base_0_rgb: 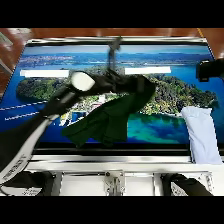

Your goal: Fold the shirts.

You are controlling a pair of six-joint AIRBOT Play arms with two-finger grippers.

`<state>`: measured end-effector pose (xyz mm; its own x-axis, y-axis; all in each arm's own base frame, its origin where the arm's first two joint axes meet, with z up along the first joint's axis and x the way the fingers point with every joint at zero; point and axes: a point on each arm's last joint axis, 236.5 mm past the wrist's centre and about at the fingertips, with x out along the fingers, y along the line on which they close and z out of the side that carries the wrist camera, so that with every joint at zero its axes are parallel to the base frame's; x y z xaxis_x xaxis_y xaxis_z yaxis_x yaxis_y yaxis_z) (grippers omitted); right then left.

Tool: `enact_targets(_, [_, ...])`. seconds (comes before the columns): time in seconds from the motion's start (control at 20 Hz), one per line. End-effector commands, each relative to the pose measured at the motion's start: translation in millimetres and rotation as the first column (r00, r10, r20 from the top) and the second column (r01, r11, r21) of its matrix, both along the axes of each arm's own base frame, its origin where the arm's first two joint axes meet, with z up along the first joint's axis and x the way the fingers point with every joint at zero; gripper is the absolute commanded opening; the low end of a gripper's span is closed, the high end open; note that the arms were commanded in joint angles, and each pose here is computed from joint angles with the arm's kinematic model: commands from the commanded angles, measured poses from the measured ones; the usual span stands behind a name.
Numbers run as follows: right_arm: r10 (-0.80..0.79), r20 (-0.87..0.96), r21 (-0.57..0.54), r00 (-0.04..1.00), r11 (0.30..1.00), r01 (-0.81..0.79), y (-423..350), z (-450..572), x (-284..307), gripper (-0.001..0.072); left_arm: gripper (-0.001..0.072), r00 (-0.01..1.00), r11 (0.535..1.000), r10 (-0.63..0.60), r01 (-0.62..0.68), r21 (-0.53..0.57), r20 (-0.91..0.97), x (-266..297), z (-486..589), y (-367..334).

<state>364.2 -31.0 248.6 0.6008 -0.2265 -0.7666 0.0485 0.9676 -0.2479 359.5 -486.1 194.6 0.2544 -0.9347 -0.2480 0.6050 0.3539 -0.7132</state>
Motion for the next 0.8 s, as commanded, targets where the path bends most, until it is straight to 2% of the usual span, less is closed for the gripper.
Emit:
enact_targets(0.0, [-0.028,-0.147,0.13,0.989,0.99,0.048,-25,-42,1,0.063,0.0607,0.987,0.999,-0.044,0.048,0.026,-0.152,4,-55,-8])
enact_targets(0.15, [-0.031,-0.228,0.29,0.973,0.952,0.099,-37,-78,13,0.0631,0.0593,0.964,0.997,-0.031,0.047,0.054,-0.263,46,-45,94])
enact_targets(0.2, [-0.036,-0.259,0.339,0.965,0.932,0.126,-42,-93,15,0.0631,0.0453,0.958,0.995,-0.007,0.037,0.097,-0.287,56,-44,140])
enact_targets(0.25, [-0.037,-0.294,0.377,0.955,0.914,0.152,-45,-109,15,0.0631,0.0361,0.952,0.982,0.034,0.025,0.187,-0.304,59,-50,185])
enact_targets(0.3, [-0.036,-0.333,0.408,0.942,0.895,0.178,-47,-127,12,0.063,0.0344,0.937,0.95,0.115,-0.008,0.311,-0.33,58,-63,233])
enact_targets(0.35, [-0.033,-0.368,0.431,0.929,0.879,0.202,-48,-145,7,0.063,0.0344,0.915,0.898,0.217,-0.05,0.438,-0.34,51,-77,281])
enact_targets(0.45, [-0.022,-0.43,0.452,0.903,0.86,0.236,-45,-182,-4,0.0631,0.0352,0.866,0.807,0.374,-0.129,0.577,-0.33,27,-97,346])
enact_targets(0.55, [0.012,-0.467,0.484,0.884,0.84,0.244,-33,-214,-12,0.0631,0.0627,0.793,0.789,0.473,-0.187,0.585,-0.385,-7,-120,369])
enact_targets(0.75, [0.057,-0.524,0.507,0.85,0.823,0.257,-21,-251,-32,0.0631,0.0628,0.668,0.785,0.505,-0.091,0.613,-0.547,-94,-204,371])
